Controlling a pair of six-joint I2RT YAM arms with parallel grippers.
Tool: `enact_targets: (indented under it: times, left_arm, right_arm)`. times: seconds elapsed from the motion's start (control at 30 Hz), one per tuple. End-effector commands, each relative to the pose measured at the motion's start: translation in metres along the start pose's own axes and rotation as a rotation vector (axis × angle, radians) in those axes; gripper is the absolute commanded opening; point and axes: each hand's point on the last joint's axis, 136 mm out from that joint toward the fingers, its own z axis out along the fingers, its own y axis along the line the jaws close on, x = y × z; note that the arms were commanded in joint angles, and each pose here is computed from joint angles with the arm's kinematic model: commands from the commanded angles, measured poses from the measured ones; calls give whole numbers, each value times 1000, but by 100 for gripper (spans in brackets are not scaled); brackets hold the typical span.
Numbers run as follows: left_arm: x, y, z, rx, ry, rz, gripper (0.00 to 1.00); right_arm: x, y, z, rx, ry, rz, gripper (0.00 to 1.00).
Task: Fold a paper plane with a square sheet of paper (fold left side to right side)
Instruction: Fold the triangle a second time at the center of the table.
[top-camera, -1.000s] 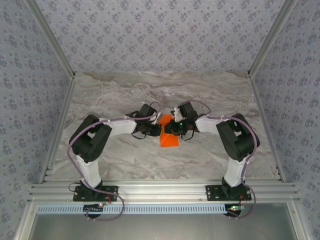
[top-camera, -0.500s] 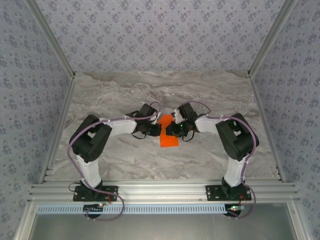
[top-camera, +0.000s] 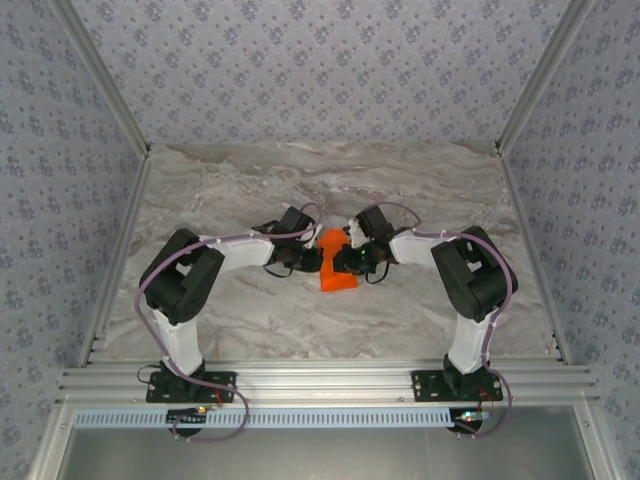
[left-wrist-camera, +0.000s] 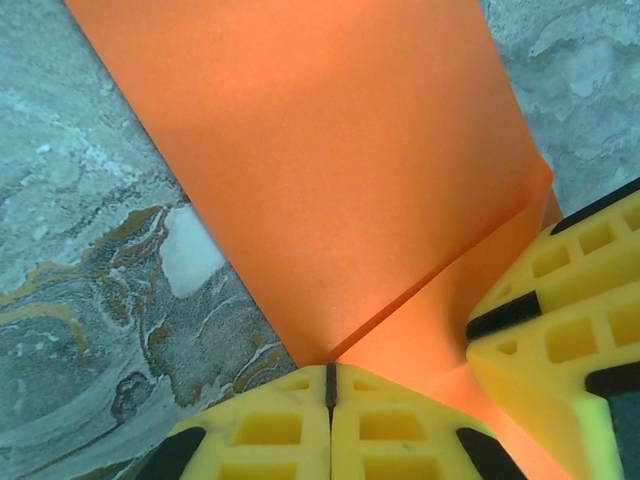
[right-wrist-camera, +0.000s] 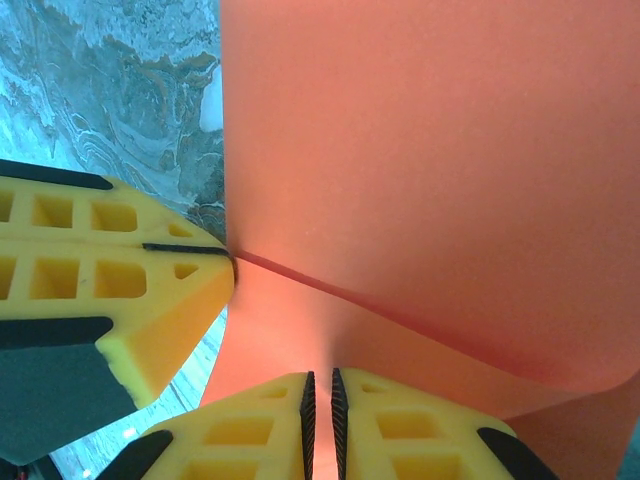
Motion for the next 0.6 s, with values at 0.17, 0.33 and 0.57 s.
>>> enact_targets:
  times: [0.17, 0.33, 0.57]
  left_arm:
    - [-21, -25, -52, 66, -108, 3, 25]
    - [-8, -57, -63, 256, -114, -44, 20]
    - [15, -77, -48, 417, -35, -156, 18]
  right_arm:
    - [25, -29, 9, 100, 80, 51, 15]
    - [24, -27, 8, 96, 76, 47, 15]
    - [23, -25, 8, 94, 77, 40, 15]
